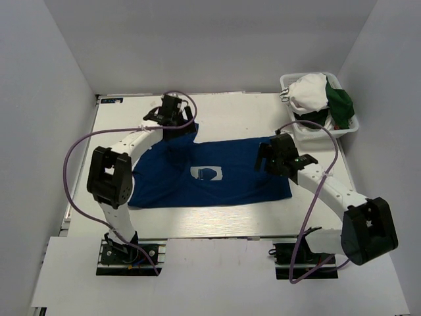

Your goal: Fold and stack the t-shirts

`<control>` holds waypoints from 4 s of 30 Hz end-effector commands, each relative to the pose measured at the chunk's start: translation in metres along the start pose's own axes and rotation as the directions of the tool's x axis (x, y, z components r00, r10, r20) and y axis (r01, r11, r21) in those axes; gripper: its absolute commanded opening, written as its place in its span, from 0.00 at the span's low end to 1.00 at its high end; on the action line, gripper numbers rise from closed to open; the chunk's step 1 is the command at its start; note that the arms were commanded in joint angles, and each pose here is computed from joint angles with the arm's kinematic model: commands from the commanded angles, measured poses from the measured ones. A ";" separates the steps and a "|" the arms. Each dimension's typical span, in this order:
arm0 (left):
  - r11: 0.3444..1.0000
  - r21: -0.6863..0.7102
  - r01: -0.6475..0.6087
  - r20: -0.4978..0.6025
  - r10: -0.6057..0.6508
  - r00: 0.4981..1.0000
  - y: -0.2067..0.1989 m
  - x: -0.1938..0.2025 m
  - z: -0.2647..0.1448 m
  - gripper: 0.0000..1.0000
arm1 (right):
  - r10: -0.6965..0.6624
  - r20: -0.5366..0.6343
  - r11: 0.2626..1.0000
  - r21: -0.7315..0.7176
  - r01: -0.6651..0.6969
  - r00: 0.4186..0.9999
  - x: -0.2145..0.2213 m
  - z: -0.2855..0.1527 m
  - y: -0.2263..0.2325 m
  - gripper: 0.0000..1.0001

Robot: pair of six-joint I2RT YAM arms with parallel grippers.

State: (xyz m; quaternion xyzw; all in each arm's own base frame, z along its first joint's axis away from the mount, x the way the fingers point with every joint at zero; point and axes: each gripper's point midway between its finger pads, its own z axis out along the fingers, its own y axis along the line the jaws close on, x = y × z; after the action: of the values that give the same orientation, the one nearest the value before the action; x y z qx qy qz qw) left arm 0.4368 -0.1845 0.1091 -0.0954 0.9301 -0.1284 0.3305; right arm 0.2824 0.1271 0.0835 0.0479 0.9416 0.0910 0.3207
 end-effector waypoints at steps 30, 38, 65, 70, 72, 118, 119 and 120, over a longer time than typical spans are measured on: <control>0.992 -0.127 -0.019 0.046 0.025 0.999 0.062 -0.108 0.160 0.47 | 0.225 -0.012 0.920 0.333 -0.208 0.974 -0.138 0.124 -0.048 0.90; 0.985 -0.164 -0.060 0.041 0.067 0.997 0.071 -0.104 0.143 0.00 | 0.251 -0.009 0.902 0.366 -0.230 0.968 -0.131 0.139 -0.053 0.90; 0.984 -0.171 -0.058 0.141 0.083 0.986 0.065 -0.108 0.083 0.00 | 0.197 0.163 0.866 0.433 -0.249 0.967 -0.166 0.167 -0.064 0.89; 0.986 -0.154 -0.058 0.156 0.082 0.984 0.061 -0.111 0.078 0.00 | 0.212 0.109 0.882 0.407 -0.238 0.971 -0.152 0.188 -0.057 0.89; 0.987 -0.151 -0.057 0.165 0.082 0.983 0.061 -0.112 0.075 0.00 | 0.220 0.099 0.887 0.394 -0.241 0.970 -0.150 0.191 -0.054 0.85; 0.983 -0.052 0.176 0.149 -0.167 0.975 0.106 0.063 -0.095 0.00 | 0.083 0.305 0.910 0.365 -0.197 0.949 -0.140 0.048 -0.053 0.00; 0.980 -0.061 0.189 0.135 -0.180 0.974 0.109 0.072 -0.095 0.00 | 0.082 0.300 0.907 0.373 -0.196 0.950 -0.136 0.048 -0.055 0.00; 0.977 -0.044 0.208 0.136 -0.200 0.970 0.108 0.076 -0.101 0.00 | 0.082 0.301 0.907 0.372 -0.196 0.950 -0.137 0.048 -0.057 0.00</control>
State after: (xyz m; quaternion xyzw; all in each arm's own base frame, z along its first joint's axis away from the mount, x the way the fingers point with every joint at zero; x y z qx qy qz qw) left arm 0.3236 -0.0820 0.1109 -0.1872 0.8959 -0.1118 0.3870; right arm 0.4129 0.0668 0.0981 0.1823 0.8968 -0.0829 0.3945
